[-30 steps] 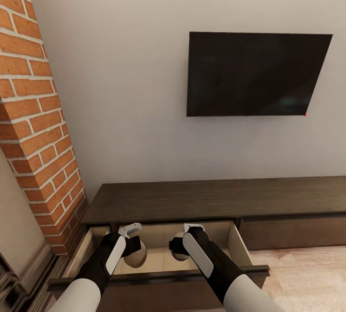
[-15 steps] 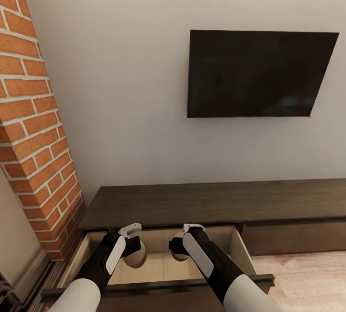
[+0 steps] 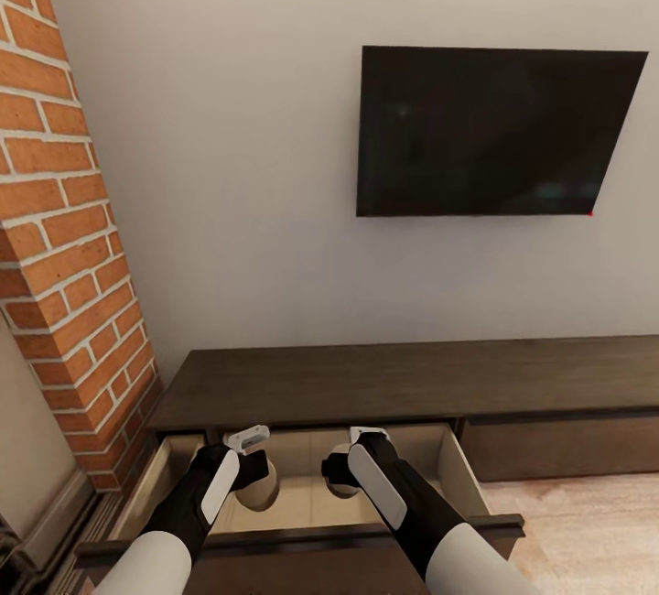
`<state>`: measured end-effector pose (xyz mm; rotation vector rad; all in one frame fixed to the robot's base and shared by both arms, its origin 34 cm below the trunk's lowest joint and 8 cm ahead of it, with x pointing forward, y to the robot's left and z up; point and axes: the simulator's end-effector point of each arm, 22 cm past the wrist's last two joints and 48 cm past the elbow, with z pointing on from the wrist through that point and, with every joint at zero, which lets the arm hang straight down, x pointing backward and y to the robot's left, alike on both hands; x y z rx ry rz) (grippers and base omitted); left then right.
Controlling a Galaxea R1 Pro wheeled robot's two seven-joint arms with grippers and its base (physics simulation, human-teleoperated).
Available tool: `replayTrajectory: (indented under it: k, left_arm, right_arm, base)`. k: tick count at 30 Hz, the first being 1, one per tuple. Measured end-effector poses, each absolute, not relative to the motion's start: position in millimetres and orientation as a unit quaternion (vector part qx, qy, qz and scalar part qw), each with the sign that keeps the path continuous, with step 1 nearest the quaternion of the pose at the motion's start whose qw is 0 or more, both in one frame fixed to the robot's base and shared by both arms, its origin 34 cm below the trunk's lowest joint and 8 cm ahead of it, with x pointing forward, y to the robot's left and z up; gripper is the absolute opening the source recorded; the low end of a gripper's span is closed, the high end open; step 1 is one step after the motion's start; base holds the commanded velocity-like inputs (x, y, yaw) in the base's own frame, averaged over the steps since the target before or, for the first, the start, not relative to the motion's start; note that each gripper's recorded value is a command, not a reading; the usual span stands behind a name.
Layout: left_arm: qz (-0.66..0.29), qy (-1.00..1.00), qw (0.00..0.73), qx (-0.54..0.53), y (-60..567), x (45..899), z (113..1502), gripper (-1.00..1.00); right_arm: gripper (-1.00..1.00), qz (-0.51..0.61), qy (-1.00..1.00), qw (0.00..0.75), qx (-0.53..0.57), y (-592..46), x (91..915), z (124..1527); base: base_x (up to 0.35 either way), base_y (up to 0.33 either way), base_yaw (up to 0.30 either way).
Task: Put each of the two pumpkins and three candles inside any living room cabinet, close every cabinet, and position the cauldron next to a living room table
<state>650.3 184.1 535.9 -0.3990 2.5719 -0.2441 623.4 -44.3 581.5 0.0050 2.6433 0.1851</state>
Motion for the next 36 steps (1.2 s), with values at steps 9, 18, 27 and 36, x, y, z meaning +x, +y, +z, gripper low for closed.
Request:
replayTrajectory:
  k: [9,18,27,36]
  left_arm:
    - [-0.09,0.95,0.261,-0.147,184.2,648.3,524.0,-1.0]
    - [-0.09,0.95,0.261,-0.147,184.4,648.0,524.0,-1.0]
    - [-0.091,0.949,0.263,-0.147,183.6,648.7,525.9,-1.0]
    - [-0.09,0.949,0.264,-0.147,184.4,646.9,516.3,-1.0]
  right_arm:
    - [-1.0,0.068,0.967,0.245,0.003,-44.3,621.9,570.0]
    - [-1.0,0.068,0.967,0.245,0.003,-44.3,621.8,570.2]
    - [-1.0,0.068,0.967,0.247,0.002,-44.2,622.0,571.8]
    - [-1.0,0.069,0.967,0.245,0.001,-43.7,619.1,561.6]
  base:
    - [0.0,0.0,0.108]
    - [0.125,0.0,0.033]
    - [0.15,0.0,0.001]
    - [0.004,0.0,0.0]
